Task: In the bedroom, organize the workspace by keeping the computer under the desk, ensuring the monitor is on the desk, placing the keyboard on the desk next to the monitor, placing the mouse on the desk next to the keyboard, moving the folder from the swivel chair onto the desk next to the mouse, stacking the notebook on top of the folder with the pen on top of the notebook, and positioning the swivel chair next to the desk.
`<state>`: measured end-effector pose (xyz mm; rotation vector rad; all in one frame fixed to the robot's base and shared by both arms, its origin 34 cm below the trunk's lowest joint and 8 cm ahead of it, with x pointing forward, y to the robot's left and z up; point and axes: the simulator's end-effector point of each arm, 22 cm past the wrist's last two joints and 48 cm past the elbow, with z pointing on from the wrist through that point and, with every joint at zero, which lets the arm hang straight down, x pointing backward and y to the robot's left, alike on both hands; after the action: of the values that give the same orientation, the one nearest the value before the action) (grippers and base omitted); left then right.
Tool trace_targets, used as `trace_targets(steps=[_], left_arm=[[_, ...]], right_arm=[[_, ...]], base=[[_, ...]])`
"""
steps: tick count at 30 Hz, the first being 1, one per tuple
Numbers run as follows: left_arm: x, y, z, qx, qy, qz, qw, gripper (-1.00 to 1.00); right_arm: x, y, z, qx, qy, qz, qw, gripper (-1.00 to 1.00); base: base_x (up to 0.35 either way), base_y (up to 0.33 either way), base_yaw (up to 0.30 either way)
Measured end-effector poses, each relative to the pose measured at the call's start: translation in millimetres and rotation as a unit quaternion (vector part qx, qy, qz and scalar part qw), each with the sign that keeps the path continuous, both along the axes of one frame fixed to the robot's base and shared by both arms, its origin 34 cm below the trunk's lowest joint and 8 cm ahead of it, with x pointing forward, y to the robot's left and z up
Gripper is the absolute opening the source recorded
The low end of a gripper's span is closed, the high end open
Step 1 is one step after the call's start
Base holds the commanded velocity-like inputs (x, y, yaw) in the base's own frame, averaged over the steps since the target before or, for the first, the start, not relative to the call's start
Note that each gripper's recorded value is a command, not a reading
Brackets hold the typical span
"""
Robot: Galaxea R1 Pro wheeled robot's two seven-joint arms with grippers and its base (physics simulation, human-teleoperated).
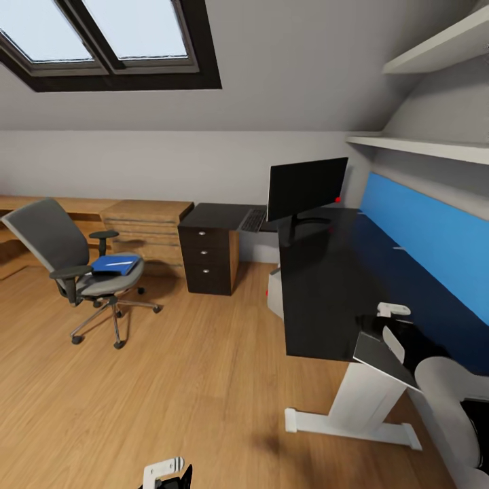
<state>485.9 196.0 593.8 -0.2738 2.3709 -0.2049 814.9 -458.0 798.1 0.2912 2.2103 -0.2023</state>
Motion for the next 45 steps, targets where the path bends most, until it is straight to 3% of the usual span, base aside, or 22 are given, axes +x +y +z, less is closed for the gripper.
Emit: trace_targets(steps=[9,14,21,23,26,33,45], left_arm=[[1.4,0.4,2.3,0.000,-0.003,0.000,1.0000,1.00],[0.6,0.3,1.6,0.000,-0.002,0.000,1.0000,1.00],[0.1,0.3,1.1,0.000,-0.002,0.000,1.0000,1.00],[0.1,0.5,1.1,0.000,-0.002,0.000,1.0000,1.00],[0.1,1.2,1.1,0.001,-0.002,0.000,1.0000,1.00],[0.1,1.8,1.1,0.001,-0.002,0.001,1.0000,1.00],[0.0,1.5,1.0,0.001,-0.002,0.001,1.0000,1.00]], right_arm=[[6.9,-0.2,25.6,-0.008,-0.026,0.006,0.9996,1.00],[-4.5,8.7,37.1,-0.011,-0.051,0.018,0.9985,1.00],[-36.8,27.8,44.9,0.016,-0.055,0.025,0.9980,1.00],[-46.3,32.0,45.1,0.042,-0.049,0.018,0.9978,1.00],[-49.4,34.5,45.8,0.060,-0.049,0.015,0.9969,1.00],[-51.5,37.2,45.0,0.070,-0.044,0.015,0.9964,1.00],[-45.3,54.7,60.4,0.099,-0.065,0.023,0.9928,1.00]], base=[[0.000,0.000,0.000],[0.000,0.000,0.000],[0.000,0.000,0.000],[0.000,0.000,0.000],[0.000,0.000,0.000],[0.000,0.000,0.000],[0.000,0.000,0.000]])
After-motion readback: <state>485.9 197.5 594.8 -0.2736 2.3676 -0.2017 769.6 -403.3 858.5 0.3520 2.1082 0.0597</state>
